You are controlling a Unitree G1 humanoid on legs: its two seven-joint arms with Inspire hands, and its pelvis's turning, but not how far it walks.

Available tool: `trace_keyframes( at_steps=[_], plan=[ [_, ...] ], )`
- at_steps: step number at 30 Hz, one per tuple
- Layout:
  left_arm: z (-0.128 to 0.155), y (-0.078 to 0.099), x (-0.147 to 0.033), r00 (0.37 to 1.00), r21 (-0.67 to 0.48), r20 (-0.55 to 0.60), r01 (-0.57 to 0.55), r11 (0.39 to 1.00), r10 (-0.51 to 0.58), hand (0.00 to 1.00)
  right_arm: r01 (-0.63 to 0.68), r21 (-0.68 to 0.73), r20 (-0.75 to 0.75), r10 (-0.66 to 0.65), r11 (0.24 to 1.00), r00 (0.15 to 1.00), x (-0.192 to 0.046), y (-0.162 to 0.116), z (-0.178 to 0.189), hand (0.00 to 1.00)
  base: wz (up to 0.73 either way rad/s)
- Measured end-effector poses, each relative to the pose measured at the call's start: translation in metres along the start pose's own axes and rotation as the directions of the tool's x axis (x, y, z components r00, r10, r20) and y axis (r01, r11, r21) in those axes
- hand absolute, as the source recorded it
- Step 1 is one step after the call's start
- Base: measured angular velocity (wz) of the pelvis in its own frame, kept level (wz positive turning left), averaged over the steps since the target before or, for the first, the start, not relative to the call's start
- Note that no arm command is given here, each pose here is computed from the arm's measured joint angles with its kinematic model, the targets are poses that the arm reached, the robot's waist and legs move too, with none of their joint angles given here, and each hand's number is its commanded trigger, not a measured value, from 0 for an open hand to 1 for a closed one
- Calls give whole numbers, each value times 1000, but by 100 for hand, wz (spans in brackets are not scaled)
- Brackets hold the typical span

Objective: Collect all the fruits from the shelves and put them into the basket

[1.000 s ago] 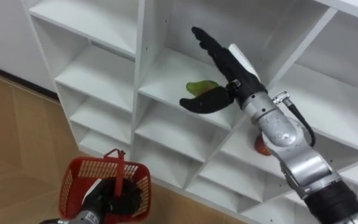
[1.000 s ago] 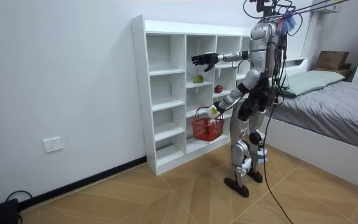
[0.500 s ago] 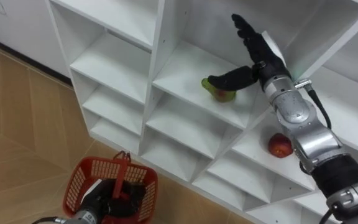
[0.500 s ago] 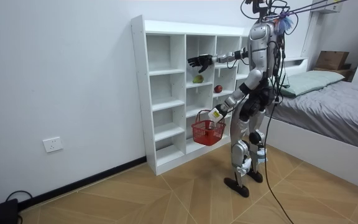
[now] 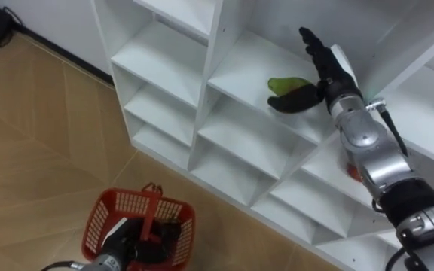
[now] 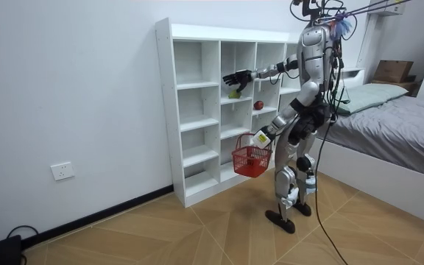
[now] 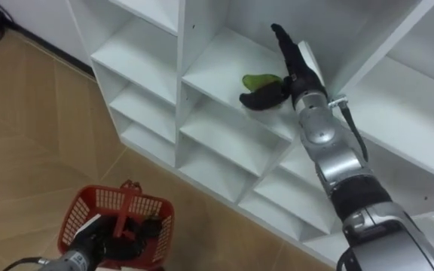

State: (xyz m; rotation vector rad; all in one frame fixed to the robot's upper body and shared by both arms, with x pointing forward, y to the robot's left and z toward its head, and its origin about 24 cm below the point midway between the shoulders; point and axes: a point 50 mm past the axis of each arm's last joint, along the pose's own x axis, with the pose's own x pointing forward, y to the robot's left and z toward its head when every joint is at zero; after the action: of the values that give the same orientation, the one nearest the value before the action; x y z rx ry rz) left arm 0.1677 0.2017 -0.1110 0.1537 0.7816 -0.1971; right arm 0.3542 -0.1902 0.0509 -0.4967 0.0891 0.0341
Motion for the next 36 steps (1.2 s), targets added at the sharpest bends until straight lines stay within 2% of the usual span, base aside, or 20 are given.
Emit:
trace_keyframes(
  at_steps=[25,36],
  plan=[
    [1,-18,5,999,-5,-5,51,999,-51,100,1,-7,-29,-1,1000,1000,-1,-1,-7,0,0],
    [0,-19,6,998,-8,-9,54,999,-54,100,-3,-39,-30,2,999,1000,0,-2,-7,0,-2]
  ],
)
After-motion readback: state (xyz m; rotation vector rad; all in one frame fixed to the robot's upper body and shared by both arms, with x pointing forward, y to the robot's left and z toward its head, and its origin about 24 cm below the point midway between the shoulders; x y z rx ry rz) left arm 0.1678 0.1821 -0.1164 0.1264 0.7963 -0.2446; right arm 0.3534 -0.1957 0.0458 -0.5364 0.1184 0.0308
